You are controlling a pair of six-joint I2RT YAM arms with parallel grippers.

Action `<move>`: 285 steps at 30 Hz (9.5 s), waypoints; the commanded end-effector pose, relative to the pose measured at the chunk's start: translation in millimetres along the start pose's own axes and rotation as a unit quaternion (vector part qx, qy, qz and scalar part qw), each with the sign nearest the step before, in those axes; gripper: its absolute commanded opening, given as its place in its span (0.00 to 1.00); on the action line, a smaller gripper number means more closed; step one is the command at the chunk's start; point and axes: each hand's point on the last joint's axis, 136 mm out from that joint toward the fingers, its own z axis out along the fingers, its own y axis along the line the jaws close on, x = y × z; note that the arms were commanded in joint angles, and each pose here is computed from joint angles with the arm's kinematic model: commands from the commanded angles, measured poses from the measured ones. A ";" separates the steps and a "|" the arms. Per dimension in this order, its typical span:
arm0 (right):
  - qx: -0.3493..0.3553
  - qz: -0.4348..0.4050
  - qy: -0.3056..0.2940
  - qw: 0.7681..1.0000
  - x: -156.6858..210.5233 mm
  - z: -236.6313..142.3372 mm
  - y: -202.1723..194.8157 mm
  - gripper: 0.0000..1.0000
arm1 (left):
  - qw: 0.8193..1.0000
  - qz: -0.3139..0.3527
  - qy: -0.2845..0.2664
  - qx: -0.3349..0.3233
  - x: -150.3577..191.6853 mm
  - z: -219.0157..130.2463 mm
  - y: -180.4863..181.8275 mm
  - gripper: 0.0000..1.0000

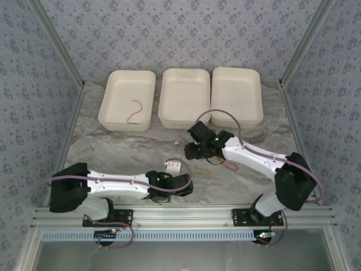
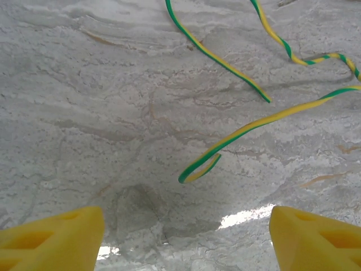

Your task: Untangle the cables

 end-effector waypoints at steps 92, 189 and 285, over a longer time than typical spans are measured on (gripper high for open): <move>-0.133 0.033 -0.391 0.910 -28.5 -114.8 -31.4 0.00 | 0.807 -0.476 -0.022 0.348 -144.8 -88.2 -65.9 0.49; -0.226 -0.024 -0.313 0.922 -66.0 -169.2 11.0 0.00 | 0.974 0.045 -0.144 0.171 -198.4 -89.0 -54.8 0.54; -0.086 0.292 -0.328 0.894 -313.4 -63.8 -109.1 0.00 | 0.959 -0.124 -0.234 0.099 -151.7 -168.2 77.8 0.70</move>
